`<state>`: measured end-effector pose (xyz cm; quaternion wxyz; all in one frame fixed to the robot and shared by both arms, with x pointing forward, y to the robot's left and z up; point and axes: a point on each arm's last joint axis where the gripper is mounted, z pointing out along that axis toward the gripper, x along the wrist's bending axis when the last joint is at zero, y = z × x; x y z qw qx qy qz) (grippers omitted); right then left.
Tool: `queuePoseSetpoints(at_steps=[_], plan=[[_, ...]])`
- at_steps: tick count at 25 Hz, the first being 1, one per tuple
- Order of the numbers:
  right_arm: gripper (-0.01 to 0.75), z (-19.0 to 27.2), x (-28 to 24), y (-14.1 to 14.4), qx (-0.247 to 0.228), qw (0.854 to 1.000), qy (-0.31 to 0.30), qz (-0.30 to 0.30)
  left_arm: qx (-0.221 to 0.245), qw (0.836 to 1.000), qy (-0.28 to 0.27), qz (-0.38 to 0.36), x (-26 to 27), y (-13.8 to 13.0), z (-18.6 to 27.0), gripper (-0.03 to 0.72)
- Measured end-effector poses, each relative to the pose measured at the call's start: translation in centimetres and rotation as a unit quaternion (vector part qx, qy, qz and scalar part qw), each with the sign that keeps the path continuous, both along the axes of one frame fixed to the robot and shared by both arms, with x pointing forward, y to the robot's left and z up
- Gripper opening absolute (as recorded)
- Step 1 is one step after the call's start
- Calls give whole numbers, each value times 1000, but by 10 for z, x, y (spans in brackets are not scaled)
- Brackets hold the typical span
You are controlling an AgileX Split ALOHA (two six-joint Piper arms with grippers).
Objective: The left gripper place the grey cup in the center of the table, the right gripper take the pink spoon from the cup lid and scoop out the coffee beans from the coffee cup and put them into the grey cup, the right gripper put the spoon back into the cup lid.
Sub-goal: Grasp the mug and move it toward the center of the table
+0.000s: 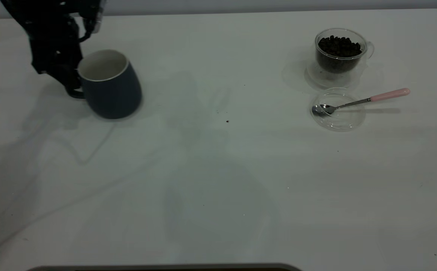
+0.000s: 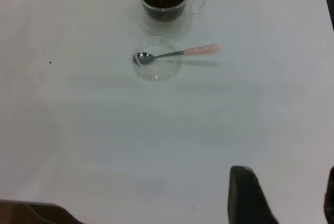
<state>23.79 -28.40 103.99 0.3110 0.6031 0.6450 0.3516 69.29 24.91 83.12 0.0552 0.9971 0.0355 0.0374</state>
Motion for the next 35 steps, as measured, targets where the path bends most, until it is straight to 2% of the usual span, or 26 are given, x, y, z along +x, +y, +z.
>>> queuePoseSetpoints(at_steps=[5,12,24,31,35], plan=[[394,0,0,0,0,1000,0,0,-5,1000,-1,-21,-3,-23,0,567],[394,0,0,0,0,1000,0,0,-42,998,-26,-25,-4,-62,2,567],[394,0,0,0,0,1000,0,0,-44,995,-42,-76,-17,-116,-19,567],[394,0,0,0,0,1000,0,0,-55,996,-38,-65,-19,-121,-17,567],[394,0,0,0,0,1000,0,0,-34,998,-17,-56,-22,-116,5,567]])
